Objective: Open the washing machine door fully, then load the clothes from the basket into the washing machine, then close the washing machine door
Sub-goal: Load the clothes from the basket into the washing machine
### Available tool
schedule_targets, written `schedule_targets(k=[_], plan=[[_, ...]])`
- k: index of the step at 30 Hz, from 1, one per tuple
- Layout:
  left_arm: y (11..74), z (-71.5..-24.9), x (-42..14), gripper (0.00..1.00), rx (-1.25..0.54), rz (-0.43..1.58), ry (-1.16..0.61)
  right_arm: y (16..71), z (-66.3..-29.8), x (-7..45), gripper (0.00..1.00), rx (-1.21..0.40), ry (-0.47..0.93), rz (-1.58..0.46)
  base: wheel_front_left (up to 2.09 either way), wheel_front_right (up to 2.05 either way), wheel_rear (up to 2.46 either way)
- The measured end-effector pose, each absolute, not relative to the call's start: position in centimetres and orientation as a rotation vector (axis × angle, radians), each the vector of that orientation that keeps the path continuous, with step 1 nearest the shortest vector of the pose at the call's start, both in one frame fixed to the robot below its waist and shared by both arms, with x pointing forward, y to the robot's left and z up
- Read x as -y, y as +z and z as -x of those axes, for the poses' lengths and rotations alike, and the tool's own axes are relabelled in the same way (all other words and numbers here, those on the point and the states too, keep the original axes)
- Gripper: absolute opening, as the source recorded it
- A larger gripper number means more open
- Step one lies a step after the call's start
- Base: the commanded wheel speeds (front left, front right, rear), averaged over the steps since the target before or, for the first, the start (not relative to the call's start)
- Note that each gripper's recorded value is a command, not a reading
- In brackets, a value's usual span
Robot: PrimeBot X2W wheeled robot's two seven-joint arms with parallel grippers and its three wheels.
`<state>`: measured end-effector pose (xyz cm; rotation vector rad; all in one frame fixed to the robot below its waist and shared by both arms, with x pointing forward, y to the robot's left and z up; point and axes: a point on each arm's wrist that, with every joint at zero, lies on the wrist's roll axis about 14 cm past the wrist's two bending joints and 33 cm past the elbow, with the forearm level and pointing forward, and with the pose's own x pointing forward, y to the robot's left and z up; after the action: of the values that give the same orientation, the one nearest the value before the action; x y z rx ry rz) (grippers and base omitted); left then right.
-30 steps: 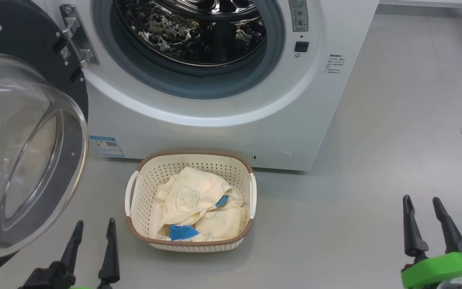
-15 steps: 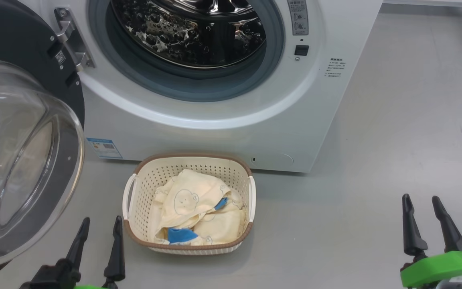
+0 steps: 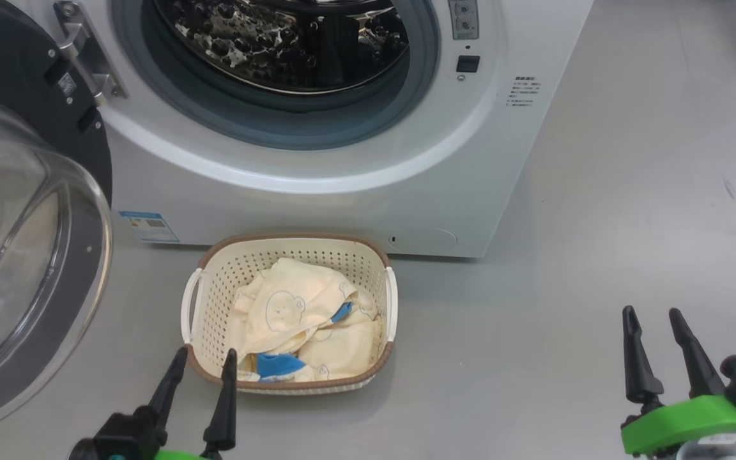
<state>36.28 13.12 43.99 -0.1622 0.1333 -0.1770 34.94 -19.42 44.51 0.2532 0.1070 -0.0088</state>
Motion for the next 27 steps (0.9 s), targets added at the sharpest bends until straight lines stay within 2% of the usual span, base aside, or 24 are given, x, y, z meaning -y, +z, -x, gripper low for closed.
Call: schedule_targets(k=[10, 18, 27], plan=[[37.6, -39.5, -8.8, 1.00, -0.333, 0.155, -0.301, 43.4, -37.2, 19.3, 1.00, -0.128, -0.022, -0.280, 0.00, 0.00, 0.00], [32.6, -45.1, -5.7, 1.00, -0.460, 0.148, -0.372, 41.6, -40.5, 19.0, 1.00, -0.157, -0.021, -0.296, 0.00, 0.00, 0.00], [24.1, -46.0, -4.4, 1.00, -0.704, 0.097, -0.412, 38.6, -40.8, 21.0, 1.00, -0.232, -0.094, -0.297, 0.00, 0.00, 0.00]])
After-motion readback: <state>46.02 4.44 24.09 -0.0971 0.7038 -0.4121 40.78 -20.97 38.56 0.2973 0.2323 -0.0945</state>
